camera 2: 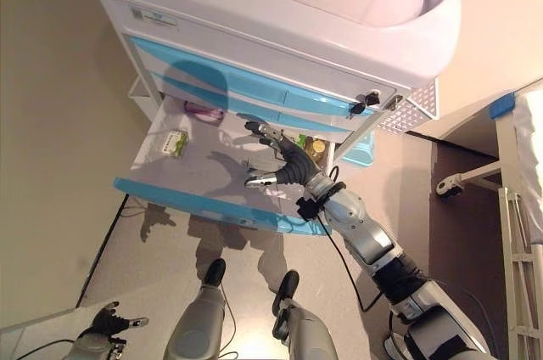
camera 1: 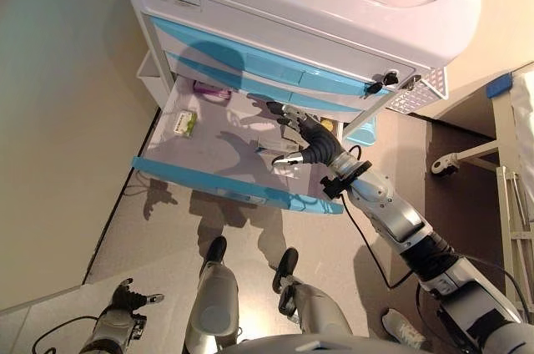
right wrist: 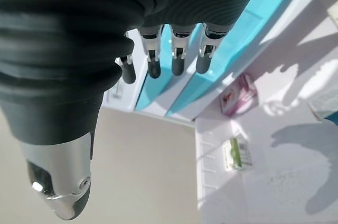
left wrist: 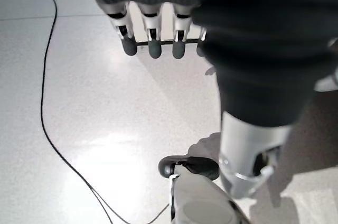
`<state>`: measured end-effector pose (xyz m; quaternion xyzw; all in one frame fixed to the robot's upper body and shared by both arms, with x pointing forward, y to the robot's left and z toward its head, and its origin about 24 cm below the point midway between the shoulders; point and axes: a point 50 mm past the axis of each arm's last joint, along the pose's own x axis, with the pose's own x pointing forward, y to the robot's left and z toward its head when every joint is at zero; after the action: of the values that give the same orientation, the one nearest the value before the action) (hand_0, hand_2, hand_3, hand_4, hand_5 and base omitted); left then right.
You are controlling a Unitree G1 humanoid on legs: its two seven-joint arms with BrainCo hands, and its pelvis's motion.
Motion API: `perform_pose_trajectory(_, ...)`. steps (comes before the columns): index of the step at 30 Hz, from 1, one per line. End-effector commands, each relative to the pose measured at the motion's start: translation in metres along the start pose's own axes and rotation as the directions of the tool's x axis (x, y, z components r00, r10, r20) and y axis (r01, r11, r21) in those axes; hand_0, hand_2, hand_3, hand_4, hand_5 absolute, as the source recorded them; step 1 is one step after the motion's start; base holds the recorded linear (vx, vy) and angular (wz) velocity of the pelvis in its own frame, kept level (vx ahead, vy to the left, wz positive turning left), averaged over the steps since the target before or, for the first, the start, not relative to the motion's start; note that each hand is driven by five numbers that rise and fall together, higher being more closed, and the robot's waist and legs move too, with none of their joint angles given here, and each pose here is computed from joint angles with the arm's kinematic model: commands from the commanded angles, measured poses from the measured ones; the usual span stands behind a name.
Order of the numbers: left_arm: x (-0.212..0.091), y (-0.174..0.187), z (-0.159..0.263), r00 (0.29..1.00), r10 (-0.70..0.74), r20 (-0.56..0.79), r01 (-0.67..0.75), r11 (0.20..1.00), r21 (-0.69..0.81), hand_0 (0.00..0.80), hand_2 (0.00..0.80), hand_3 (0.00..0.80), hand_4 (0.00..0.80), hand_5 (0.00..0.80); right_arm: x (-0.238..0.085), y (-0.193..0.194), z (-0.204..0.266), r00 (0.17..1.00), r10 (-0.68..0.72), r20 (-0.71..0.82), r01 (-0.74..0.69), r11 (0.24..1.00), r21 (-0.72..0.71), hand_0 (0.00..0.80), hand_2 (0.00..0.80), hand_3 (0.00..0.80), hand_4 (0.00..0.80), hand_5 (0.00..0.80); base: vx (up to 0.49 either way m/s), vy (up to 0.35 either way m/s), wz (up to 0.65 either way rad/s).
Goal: Open the drawer and pick up the medicine
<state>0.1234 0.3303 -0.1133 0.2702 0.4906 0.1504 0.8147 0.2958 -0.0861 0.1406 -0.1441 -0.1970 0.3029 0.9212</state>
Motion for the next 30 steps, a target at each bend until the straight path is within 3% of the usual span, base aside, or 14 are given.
perform_pose_trajectory(1,0.000,0.010,-0.006,0.999,0.038,-0.010,-0.038,0.998,0.042,0.000,0.000,0.000,0.000,0.000,0.009,0.007,0.026,0.988,0.023,0.155,-0.017,0.999,-0.044,0.000,0.000,0.000,0.000,0.000,0.000,0.000,0.00)
perform_pose_trajectory(13,0.001,0.003,0.007,0.999,0.036,0.032,-0.038,0.996,0.079,0.000,0.000,0.000,0.000,0.000,0.032,0.000,0.016,0.995,-0.031,0.095,0.058,0.953,-0.298,0.000,0.000,0.000,0.000,0.000,-0.008,0.000,0.09)
perform_pose_trajectory(30,0.001,-0.010,0.013,0.999,0.017,0.049,-0.022,0.994,0.109,0.000,0.000,0.000,0.000,0.000,0.056,-0.015,-0.017,0.986,-0.157,-0.059,0.093,0.803,-0.589,0.000,0.000,0.000,0.000,0.000,0.003,0.003,0.02)
